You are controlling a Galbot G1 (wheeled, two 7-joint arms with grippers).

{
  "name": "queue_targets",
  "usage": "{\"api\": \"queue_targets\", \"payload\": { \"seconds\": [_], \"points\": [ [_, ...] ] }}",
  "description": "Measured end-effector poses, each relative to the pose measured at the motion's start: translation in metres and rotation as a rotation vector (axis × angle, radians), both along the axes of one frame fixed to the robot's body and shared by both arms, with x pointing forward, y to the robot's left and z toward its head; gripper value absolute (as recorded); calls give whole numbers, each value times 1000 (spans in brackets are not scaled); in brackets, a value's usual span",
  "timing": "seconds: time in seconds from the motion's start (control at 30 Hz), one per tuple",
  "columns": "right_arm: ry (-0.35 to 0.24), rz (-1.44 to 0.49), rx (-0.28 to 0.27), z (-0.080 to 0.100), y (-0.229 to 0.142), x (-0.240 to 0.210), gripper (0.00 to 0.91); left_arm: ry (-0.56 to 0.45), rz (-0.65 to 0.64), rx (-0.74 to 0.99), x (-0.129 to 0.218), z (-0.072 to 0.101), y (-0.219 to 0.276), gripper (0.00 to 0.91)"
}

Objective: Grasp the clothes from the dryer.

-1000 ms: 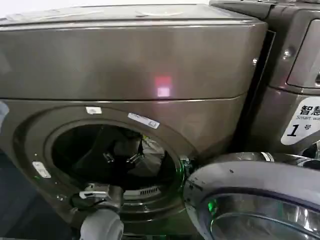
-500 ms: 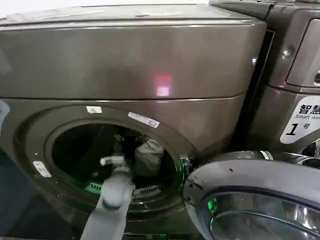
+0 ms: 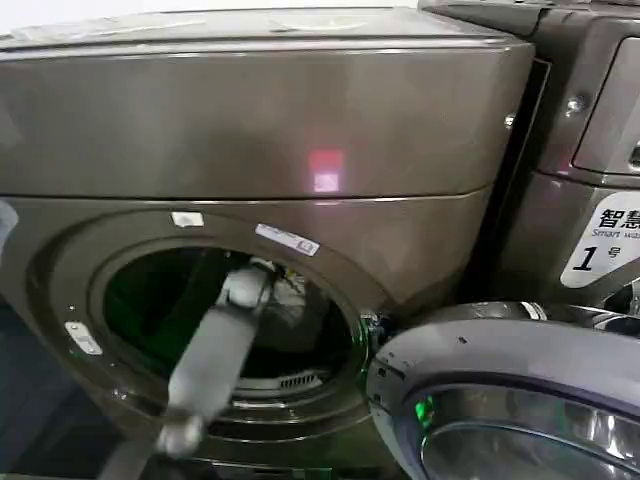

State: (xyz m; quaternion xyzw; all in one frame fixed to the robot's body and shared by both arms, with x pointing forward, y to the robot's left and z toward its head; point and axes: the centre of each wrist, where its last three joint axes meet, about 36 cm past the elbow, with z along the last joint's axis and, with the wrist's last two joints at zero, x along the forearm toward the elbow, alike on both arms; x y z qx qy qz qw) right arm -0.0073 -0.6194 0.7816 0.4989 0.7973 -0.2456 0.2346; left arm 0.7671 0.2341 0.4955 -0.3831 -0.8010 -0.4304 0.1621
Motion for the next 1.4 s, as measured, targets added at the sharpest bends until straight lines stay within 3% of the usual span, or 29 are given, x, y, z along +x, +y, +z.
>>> {"api": "queue_targets", "payload": {
  "seconds": [0.17,0.4,0.97,1.0,1.1,1.4],
  "points": [
    [3,4,4,-2,2,2,907,106,-51,223,15,14,10,907],
    [8,6,5,-2,2,3,907,210,-55,423,22,20,14,907],
    [6,3,9,-5,2,3,907,271,-77,506,22,6,-25,907],
    [6,2,9,-6,1,3,907,271,-79,505,22,6,-26,762],
    [6,1,8,-6,2,3,907,273,-89,504,22,5,-28,444],
    [8,6,1,-4,2,4,907,305,-108,504,16,-15,-36,421]
  ]
}}
